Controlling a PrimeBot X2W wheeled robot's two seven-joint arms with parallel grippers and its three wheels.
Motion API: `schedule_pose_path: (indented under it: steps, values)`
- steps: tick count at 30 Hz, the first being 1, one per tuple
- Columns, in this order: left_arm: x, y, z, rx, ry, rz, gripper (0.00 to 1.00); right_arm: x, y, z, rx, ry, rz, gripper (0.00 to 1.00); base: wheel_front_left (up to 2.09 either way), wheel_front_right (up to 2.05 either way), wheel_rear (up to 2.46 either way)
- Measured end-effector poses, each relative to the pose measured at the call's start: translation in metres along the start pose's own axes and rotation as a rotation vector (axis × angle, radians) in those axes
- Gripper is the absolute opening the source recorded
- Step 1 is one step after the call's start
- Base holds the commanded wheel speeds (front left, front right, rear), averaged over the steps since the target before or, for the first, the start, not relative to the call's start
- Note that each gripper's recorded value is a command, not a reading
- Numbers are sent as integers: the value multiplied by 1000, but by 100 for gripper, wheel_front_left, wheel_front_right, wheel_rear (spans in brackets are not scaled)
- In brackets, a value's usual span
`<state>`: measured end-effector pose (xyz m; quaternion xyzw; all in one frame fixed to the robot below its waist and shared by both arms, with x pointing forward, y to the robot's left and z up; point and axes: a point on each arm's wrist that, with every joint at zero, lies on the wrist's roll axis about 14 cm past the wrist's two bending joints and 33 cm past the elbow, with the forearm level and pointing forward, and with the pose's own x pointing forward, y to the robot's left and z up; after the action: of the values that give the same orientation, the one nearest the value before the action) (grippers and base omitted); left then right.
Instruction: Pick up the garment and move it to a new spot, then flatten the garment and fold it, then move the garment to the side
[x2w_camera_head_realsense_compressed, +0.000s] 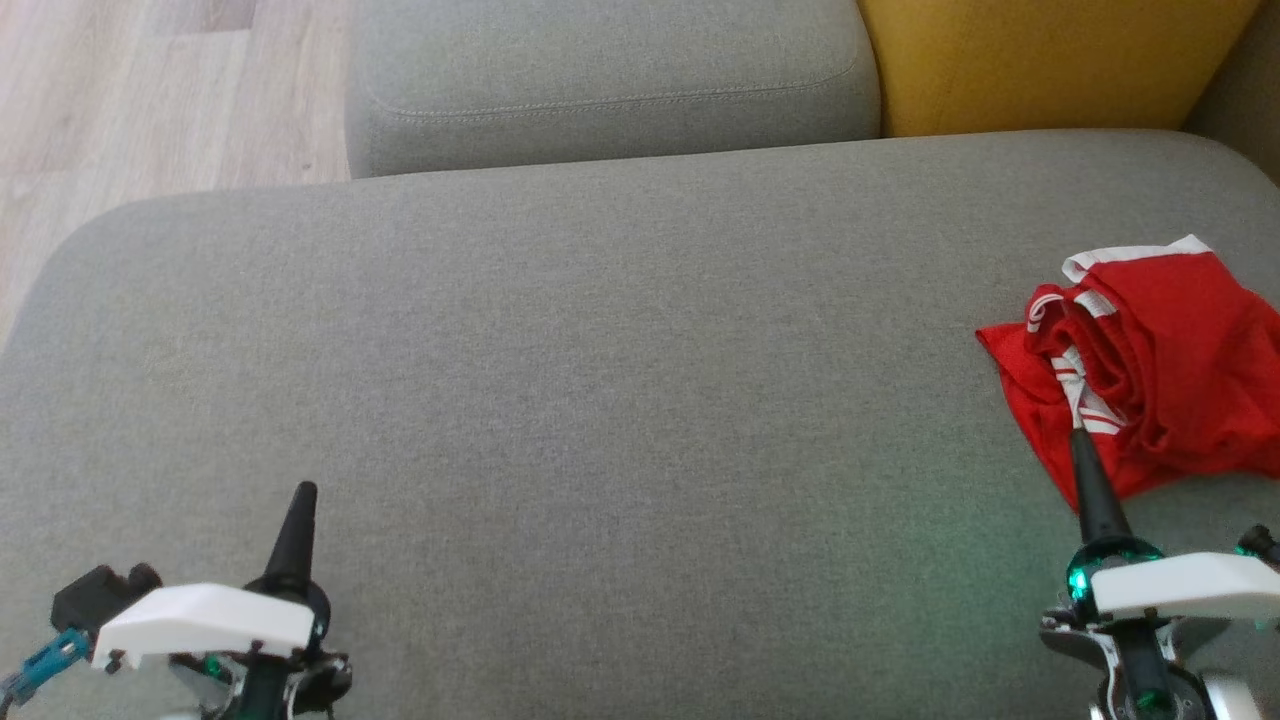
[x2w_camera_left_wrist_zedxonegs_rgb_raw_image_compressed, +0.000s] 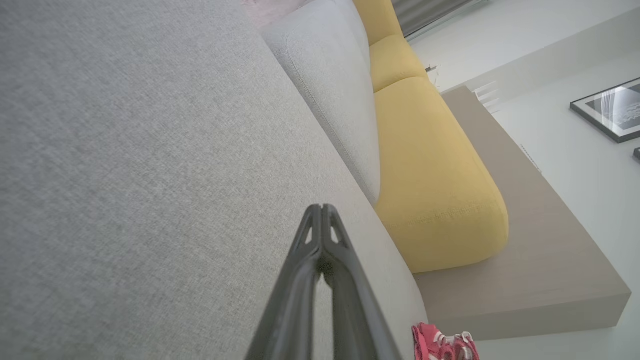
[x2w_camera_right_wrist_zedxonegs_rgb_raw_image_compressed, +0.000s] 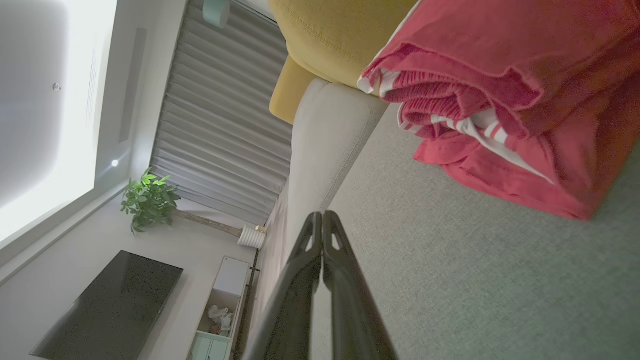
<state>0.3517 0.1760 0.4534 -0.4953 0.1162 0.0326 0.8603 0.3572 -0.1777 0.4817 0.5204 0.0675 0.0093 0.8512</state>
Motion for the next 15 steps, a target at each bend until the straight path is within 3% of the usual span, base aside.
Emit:
schedule_pose_path:
  steps: [15]
  values:
    - [5, -2, 6, -195, -12, -26, 0, 6, -4, 8, 184, -36, -4, 0, 0, 0, 0]
